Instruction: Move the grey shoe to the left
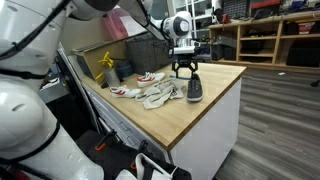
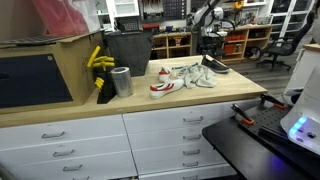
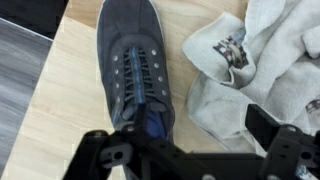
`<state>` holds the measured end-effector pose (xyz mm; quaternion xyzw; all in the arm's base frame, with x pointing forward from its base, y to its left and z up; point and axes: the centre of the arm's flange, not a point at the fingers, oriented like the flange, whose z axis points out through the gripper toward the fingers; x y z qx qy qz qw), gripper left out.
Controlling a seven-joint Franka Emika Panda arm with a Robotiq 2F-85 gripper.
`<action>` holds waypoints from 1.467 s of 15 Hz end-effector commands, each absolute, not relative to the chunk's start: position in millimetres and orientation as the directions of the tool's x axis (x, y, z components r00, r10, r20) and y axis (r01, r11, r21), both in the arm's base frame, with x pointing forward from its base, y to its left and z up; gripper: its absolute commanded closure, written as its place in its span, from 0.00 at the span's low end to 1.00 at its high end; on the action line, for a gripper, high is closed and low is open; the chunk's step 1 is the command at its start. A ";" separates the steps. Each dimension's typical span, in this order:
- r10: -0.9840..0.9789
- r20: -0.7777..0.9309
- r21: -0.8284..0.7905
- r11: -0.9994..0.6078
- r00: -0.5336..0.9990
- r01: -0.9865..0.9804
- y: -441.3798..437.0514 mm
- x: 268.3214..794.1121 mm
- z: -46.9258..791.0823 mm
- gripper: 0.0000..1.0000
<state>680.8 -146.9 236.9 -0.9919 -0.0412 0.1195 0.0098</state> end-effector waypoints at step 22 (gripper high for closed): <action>0.050 -0.269 0.044 -0.997 0.962 0.064 -155.3 740.9 200.1 0.88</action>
